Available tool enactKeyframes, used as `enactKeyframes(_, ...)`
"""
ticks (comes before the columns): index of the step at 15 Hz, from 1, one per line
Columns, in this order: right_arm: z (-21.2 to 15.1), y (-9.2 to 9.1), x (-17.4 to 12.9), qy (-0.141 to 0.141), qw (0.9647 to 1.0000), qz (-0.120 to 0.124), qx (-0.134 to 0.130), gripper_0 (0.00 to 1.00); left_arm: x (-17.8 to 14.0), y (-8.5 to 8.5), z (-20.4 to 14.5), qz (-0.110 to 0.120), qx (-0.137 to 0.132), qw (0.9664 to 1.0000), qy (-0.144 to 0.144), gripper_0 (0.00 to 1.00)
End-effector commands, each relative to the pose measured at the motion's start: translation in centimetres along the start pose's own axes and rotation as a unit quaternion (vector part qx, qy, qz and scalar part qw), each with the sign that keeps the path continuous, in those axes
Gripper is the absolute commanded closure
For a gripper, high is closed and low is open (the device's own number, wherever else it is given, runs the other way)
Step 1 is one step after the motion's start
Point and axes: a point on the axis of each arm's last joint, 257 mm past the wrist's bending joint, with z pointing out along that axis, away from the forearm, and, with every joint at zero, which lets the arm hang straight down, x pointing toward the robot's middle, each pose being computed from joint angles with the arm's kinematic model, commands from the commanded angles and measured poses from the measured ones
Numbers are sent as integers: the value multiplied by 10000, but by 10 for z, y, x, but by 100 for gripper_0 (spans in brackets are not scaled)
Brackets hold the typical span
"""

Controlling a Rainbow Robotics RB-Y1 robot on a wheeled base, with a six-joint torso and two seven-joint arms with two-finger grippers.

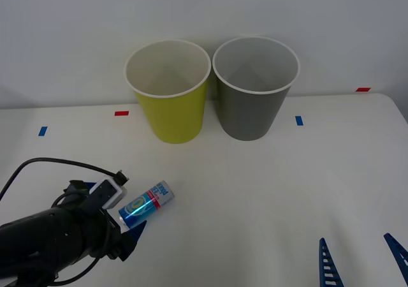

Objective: Put cans in the gray bin and PET bottles in the light green bin.

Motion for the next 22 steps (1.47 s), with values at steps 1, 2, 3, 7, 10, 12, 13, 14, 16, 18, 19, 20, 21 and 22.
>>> enactKeyframes(1,0,0,0,0,10000,0,0,0,1,0,2,-40,-35,9999,116,0)
enactKeyframes(2,0,0,0,0,10000,0,0,0,0,-2,4,-39,-20,9998,170,0)
enactKeyframes(3,0,0,0,0,10000,0,0,0,1,-5,6,88,-16,9996,264,0)
enactKeyframes(7,0,0,0,0,10000,0,0,0,0,-3,23,331,-36,9990,281,0)
enactKeyframes(10,0,0,0,0,10000,0,0,0,3,-14,45,132,439,9989,97,0)
enactKeyframes(12,0,0,0,0,10000,0,0,0,6,-16,47,321,468,9981,225,0)
enactKeyframes(13,0,0,0,0,10000,0,0,0,8,-17,48,317,482,9977,354,0)
enactKeyframes(14,0,0,0,0,10000,0,0,0,9,-16,48,336,481,9974,426,0)
enactKeyframes(16,0,0,0,0,10000,0,0,0,5,-16,50,436,482,9964,550,0)
enactKeyframes(18,0,0,0,0,10000,0,0,0,3,-12,51,619,421,9946,712,0)
enactKeyframes(19,0,0,0,0,10000,0,0,0,2,-10,51,636,407,9942,762,0)
enactKeyframes(20,0,0,0,0,10000,0,0,0,1,-11,51,662,412,9937,801,0)
enactKeyframes(21,0,0,0,0,10000,0,0,0,-1,-11,51,653,408,9933,857,0)
enactKeyframes(22,0,0,0,0,10000,0,0,0,-2,-11,51,639,407,9932,880,0)
